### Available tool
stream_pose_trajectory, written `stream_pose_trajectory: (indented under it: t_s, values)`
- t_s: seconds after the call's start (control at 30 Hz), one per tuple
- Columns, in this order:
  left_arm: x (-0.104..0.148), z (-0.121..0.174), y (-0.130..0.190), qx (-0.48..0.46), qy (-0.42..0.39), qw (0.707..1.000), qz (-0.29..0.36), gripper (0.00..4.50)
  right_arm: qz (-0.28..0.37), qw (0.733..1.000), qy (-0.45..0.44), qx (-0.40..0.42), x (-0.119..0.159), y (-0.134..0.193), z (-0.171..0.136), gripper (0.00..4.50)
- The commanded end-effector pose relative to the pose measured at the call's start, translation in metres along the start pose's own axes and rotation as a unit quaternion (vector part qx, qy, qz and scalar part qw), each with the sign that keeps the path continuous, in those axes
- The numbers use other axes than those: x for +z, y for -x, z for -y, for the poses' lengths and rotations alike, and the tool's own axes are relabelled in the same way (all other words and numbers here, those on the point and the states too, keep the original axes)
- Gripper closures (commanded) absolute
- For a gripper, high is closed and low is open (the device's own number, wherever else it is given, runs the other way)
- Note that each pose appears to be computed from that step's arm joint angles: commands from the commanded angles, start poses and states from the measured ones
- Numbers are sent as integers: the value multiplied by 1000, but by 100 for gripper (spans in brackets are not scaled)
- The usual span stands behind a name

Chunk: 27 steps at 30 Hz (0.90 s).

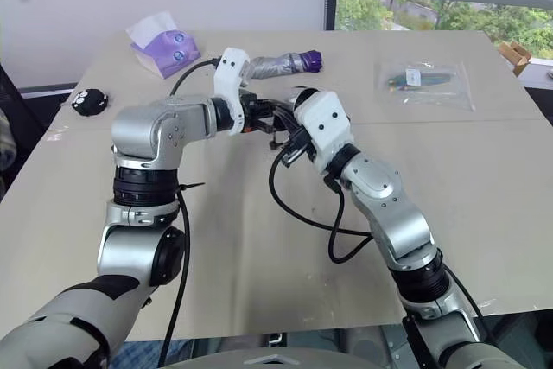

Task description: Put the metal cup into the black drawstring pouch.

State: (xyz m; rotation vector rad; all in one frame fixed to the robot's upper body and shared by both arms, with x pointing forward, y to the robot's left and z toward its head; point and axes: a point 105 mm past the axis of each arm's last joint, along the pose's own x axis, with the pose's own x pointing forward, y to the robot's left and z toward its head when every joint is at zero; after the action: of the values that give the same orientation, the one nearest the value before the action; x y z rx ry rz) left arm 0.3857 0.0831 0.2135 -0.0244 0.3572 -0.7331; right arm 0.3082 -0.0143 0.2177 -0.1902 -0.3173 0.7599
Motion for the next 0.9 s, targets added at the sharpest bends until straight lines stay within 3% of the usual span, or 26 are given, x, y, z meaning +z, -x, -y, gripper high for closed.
stream_pose_trajectory:
  t_s: [0.03, 0.33, 0.67, 0.8, 0.9]
  values:
    - [26, 15, 7, -32, 6, 999, 42, 442, 19, 1000, 5, 3, 6, -2, -3, 450]
    - [36, 25, 17, -78, 71, 993, 54, 442, 17, 997, -2, -75, -12, -6, 16, 450]
    - [29, 37, 17, -104, 74, 991, 43, 442, 57, 990, -31, -121, -2, -17, 32, 450]
    - [31, 42, 16, -115, 76, 989, 49, 442, 17, 996, 69, -52, -20, -27, 14, 450]
    - [33, 46, 16, -122, 76, 988, 55, 442, -34, 981, 187, 28, -46, -25, 2, 450]
